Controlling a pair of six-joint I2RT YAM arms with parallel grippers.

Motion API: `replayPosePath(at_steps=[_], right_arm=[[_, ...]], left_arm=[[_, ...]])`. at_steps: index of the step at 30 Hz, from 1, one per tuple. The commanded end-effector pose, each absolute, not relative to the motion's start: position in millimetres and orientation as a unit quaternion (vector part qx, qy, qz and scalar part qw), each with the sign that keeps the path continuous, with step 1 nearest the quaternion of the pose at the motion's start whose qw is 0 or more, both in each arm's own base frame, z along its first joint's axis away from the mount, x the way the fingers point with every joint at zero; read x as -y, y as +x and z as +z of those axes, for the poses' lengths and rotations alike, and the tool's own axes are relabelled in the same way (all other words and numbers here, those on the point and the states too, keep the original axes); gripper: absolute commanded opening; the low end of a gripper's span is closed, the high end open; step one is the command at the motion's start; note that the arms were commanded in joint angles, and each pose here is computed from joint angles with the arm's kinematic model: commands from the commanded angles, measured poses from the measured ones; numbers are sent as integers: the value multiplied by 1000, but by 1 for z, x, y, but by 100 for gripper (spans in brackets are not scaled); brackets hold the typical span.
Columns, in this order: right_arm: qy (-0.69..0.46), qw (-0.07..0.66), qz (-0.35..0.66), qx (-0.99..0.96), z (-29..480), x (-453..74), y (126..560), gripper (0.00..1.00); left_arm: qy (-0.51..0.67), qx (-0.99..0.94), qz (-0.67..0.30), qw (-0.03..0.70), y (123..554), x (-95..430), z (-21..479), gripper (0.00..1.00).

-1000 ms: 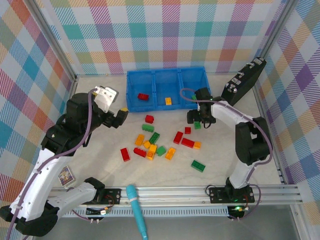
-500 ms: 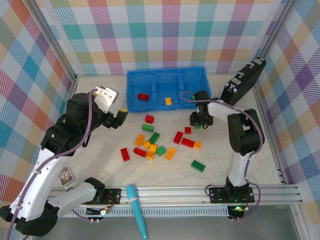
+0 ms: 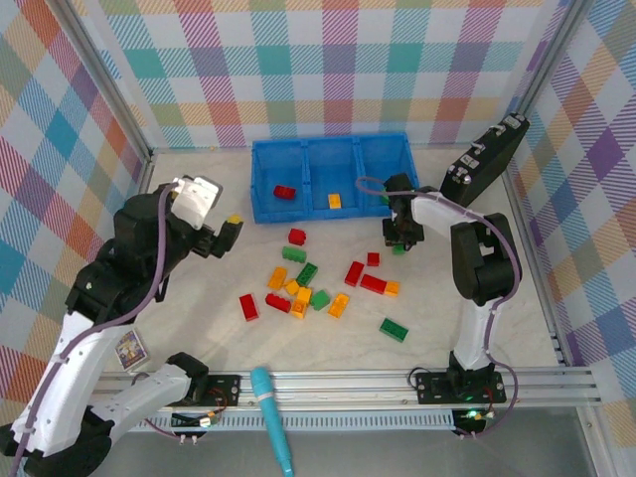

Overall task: Sort the legos into containers by color
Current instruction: Pick up the lego from the center of the table, then place the lego in the container.

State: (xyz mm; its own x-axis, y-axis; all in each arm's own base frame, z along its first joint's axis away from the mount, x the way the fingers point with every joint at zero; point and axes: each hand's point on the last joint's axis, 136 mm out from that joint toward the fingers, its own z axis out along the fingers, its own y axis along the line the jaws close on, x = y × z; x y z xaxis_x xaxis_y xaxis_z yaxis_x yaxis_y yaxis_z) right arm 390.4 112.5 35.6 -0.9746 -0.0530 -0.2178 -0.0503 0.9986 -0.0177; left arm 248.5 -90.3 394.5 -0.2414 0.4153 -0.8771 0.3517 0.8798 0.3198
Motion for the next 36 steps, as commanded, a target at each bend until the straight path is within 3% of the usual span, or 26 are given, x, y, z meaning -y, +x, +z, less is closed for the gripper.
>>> replayPosePath(at_steps=[1, 8, 17, 26, 36], right_arm=[[-35, 153, 7, -988, 90, -113, 405, 24], [-69, 266, 9, -962, 170, -122, 454, 26], [-71, 370, -22, -926, 202, -125, 514, 29], [-79, 352, -21, -933, 162, -141, 561, 36], [-77, 325, -18, -942, 133, -149, 581, 40]], left_arm=[[239, -774, 41, 585, 243, 85, 409, 100], [230, -766, 50, 598, 240, 78, 415, 100], [228, -762, 64, 603, 241, 74, 425, 100], [227, -768, 85, 593, 248, 72, 418, 100], [229, -774, 88, 584, 249, 71, 406, 100]])
